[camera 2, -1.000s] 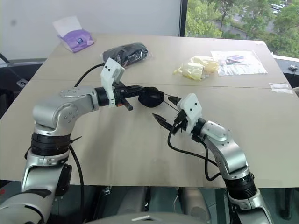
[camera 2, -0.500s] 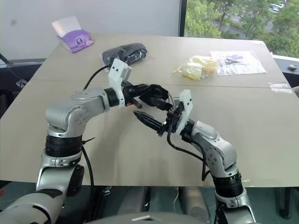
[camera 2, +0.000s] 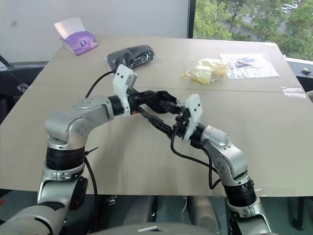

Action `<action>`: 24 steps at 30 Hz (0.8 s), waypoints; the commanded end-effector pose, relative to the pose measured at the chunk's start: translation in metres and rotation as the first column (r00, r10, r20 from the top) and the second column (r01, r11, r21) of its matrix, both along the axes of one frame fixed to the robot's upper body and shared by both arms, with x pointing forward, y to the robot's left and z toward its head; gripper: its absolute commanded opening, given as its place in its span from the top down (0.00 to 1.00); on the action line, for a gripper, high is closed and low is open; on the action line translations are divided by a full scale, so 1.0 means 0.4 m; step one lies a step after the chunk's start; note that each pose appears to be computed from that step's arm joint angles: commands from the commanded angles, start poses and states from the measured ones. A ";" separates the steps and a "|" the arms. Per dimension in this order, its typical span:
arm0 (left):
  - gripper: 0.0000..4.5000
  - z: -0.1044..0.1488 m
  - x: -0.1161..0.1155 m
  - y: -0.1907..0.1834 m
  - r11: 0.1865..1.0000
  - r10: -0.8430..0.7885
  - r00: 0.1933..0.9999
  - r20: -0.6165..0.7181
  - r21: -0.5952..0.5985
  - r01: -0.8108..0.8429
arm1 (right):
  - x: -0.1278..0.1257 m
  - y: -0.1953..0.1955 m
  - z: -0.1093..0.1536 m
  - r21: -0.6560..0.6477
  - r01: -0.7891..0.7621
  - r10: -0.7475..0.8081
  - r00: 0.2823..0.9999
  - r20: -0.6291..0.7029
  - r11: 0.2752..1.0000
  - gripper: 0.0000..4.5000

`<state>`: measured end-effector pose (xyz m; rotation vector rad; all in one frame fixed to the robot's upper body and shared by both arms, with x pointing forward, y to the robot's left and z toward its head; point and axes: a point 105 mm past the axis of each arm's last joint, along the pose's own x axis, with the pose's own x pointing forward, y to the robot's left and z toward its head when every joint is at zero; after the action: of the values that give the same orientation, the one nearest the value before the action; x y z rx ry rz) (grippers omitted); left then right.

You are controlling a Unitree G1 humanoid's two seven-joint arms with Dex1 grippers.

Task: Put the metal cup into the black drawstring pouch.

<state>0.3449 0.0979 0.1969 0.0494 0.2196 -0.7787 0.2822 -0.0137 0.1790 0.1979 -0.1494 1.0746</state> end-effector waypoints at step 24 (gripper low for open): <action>1.00 0.065 -0.014 0.036 1.000 0.020 0.997 0.073 -0.021 -0.019 | 0.071 -0.149 -0.082 -0.191 0.369 -0.379 0.925 -0.016 0.910 0.00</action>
<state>0.3419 0.1121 0.2029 0.0406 0.2120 -0.7412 0.3042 -0.0664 0.1419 0.0337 -0.0230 0.7586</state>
